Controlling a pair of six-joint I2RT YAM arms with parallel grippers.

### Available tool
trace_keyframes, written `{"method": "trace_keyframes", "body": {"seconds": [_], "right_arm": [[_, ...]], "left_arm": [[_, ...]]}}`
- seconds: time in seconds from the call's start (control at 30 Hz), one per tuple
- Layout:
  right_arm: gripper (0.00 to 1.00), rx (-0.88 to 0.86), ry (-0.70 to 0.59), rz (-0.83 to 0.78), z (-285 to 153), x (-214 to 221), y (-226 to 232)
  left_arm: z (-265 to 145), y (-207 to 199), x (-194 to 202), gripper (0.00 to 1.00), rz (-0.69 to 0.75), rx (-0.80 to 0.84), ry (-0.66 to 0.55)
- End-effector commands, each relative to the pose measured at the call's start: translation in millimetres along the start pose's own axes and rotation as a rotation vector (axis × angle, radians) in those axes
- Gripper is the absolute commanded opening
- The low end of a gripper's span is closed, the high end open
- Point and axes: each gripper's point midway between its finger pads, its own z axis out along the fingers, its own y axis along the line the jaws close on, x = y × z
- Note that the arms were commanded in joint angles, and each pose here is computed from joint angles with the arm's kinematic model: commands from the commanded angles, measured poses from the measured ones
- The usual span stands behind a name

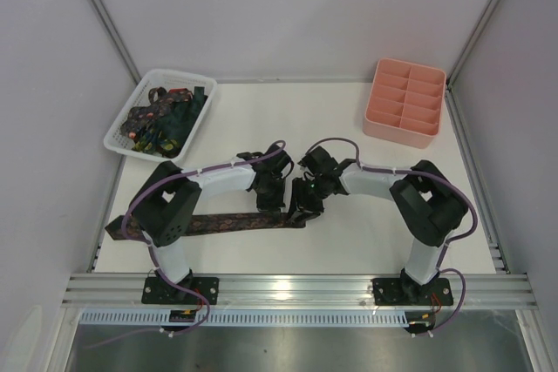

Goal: Roll the ties
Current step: Roll the tie

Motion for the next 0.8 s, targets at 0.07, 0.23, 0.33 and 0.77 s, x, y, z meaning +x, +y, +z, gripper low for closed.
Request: {"method": "trace_keyframes", "body": {"seconds": [0.07,0.23,0.33,0.77], "right_arm": [[0.45,-0.136,-0.056,-0.085,-11,-8,21],[0.47,-0.157,-0.044,-0.074,-12,-10,20],[0.47,-0.182,-0.038,-0.065,-12,-7,21],[0.42,-0.321,-0.06,-0.029,-17,-9,26]], "left_arm": [[4,1,0,0.01,-0.024,0.013,-0.002],[3,2,-2,0.0,-0.023,0.008,-0.004],[1,3,-2,0.0,-0.021,0.004,-0.006],[2,10,-2,0.01,-0.031,-0.01,0.0]]}}
